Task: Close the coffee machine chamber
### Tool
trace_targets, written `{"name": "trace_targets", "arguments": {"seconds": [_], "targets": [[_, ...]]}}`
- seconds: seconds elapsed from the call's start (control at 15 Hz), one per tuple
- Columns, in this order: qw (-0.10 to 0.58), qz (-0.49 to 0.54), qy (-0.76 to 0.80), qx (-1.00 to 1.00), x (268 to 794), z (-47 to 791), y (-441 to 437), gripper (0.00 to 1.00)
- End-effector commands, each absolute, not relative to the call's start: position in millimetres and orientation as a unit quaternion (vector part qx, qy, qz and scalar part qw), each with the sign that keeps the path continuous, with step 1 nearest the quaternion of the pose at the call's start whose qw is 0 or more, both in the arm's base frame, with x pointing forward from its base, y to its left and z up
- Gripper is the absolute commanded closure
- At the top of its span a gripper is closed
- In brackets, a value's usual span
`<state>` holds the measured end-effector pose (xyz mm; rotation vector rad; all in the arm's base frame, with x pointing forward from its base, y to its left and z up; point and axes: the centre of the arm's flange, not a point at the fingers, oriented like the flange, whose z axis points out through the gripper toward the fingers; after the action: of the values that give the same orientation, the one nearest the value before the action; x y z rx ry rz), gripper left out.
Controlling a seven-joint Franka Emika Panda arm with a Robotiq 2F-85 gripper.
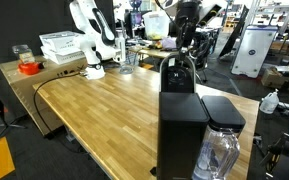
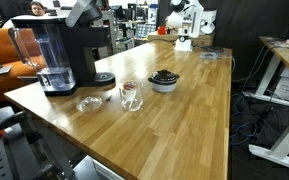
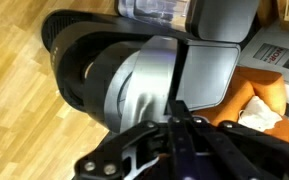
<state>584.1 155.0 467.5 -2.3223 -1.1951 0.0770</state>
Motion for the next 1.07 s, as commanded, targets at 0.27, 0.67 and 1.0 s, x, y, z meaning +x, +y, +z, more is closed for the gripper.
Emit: {"name": "trace_targets", "arguments": {"seconds": [0.27,0.67,1.0], "targets": [[0.288,0.018,-0.424,-0.858,634,401,97,1.0],[0.287,-0.003,-0.423,-0.859,660,394,66,1.0],[0.219,-0.013,-0.414,-0.884,641,428,67,1.0]]}}
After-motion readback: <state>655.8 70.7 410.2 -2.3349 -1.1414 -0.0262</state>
